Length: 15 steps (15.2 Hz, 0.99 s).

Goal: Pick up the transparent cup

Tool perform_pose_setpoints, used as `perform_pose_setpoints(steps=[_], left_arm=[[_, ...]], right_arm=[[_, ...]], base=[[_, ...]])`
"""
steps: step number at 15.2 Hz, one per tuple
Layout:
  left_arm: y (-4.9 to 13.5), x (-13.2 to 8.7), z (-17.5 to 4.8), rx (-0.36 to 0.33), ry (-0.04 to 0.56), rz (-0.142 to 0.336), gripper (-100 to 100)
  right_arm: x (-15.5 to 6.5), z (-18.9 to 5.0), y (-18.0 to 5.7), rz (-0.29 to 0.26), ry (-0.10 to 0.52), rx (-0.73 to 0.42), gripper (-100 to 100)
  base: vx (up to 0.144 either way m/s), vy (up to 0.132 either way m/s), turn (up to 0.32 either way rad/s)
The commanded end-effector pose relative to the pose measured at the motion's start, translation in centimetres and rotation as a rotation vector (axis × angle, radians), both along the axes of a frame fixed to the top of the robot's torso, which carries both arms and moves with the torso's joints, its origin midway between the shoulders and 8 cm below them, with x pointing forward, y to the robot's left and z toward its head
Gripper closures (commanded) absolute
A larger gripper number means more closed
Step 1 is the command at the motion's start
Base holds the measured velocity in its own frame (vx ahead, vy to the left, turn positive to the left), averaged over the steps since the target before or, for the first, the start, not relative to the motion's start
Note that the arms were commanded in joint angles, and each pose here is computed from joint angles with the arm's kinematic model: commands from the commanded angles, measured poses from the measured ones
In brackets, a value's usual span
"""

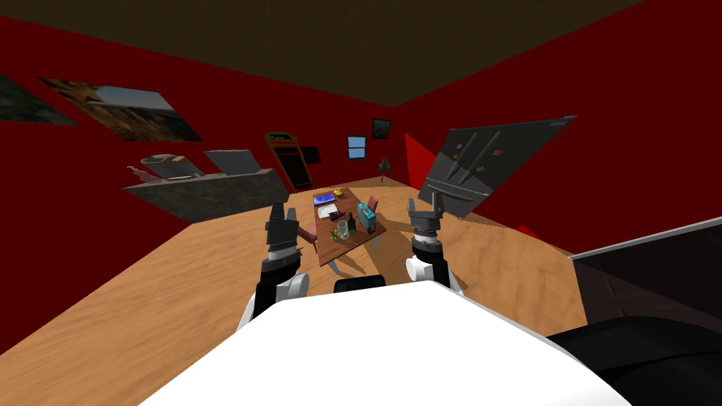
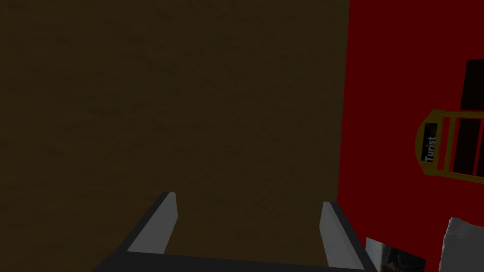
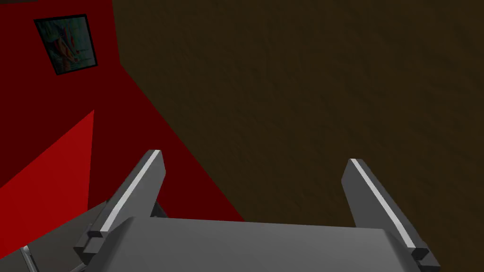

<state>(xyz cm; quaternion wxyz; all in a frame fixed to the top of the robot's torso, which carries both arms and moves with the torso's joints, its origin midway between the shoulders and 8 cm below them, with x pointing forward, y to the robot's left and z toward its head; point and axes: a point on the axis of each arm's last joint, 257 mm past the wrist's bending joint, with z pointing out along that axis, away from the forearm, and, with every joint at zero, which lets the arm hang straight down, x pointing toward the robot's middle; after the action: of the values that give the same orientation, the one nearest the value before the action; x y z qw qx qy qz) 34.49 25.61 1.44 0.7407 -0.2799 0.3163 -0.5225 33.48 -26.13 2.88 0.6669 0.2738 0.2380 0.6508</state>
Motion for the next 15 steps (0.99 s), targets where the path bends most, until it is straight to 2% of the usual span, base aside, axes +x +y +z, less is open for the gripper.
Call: perform_pose_setpoints(steps=[1, 2, 4, 5, 6, 7, 8, 9, 15], left_arm=[[0.2, 0.7, -1.1, 0.027, 0.046, -0.013, -100], [0.2, 0.7, -1.1, 0.027, 0.046, -0.013, -100], [0.8, 1.6, -2.7, 0.049, 0.110, -0.018, -100], [0.8, 1.6, -2.7, 0.049, 0.110, -0.018, -100], [1.3, 2.2, -3.7, 0.056, 0.150, -0.016, -100], [1.3, 2.2, -3.7, 0.056, 0.150, -0.016, -100], [1.9, 2.7, -4.7, 0.062, 0.187, -0.013, -100], [1.9, 2.8, -4.8, 0.061, 0.195, -0.012, -100], [4.8, 4.5, -8.8, 0.057, 0.347, 0.018, -100]], right_arm=[[0.0, 0.0, 0.0, 0.000, 0.000, 0.000, 0], [0.0, 0.0, 0.0, 0.000, 0.000, 0.000, 0], [0.0, 0.0, 0.0, 0.000, 0.000, 0.000, 0], [0.0, 0.0, 0.0, 0.000, 0.000, 0.000, 0], [0.0, 0.0, 0.0, 0.000, 0.000, 0.000, 0], [0.0, 0.0, 0.0, 0.000, 0.000, 0.000, 0], [0.0, 0.0, 0.0, 0.000, 0.000, 0.000, 0], [0.0, 0.0, 0.0, 0.000, 0.000, 0.000, 0], [0.0, 0.0, 0.0, 0.000, 0.000, 0.000, 0]], base=[[0.004, -0.002, -0.112], [0.007, 0.000, -0.127], [0.009, 0.001, -0.153], [0.010, 0.005, -0.128], [0.010, 0.004, -0.121], [0.009, 0.005, -0.099], [0.011, 0.002, -0.150], [0.011, 0.002, -0.141], [0.013, 0.002, -0.179]])
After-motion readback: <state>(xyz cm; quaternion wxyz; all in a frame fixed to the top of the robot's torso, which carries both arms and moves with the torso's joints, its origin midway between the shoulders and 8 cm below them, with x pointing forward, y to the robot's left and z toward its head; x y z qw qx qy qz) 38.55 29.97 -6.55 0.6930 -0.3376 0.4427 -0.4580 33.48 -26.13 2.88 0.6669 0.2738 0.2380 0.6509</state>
